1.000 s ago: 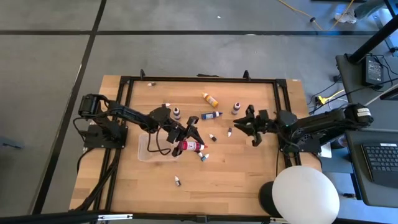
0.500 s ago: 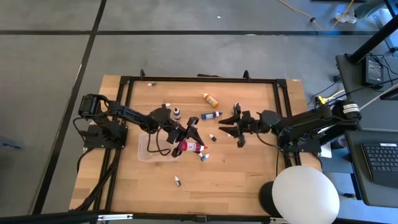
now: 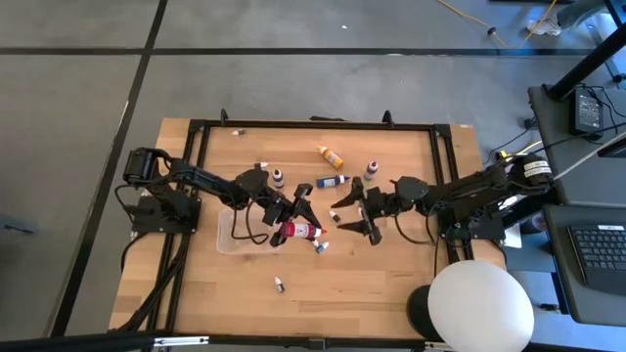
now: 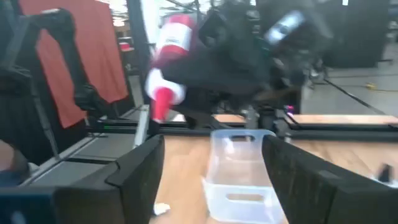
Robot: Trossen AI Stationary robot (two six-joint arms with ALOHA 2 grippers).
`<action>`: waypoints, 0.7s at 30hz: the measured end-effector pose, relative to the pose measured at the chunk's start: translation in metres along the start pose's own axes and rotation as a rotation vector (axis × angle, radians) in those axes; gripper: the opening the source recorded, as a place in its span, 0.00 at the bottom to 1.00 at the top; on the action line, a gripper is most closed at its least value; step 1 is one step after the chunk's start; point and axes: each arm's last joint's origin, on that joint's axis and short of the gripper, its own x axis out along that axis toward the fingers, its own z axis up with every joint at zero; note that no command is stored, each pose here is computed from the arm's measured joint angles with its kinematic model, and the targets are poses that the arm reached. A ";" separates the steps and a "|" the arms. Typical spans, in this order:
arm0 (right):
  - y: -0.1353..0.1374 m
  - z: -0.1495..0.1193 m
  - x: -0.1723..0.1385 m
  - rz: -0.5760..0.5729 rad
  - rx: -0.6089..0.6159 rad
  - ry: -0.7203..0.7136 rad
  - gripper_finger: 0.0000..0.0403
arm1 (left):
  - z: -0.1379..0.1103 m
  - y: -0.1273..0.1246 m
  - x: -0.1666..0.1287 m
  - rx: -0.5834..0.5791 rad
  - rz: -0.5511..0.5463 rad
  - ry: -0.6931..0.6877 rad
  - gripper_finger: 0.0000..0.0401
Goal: Pick & Place food coloring
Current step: Put the large red food coloring bottle into the transparent bin
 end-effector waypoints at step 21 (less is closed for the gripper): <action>0.014 -0.002 0.024 0.048 0.034 0.012 0.71 | -0.001 0.000 0.000 0.023 0.004 0.008 0.41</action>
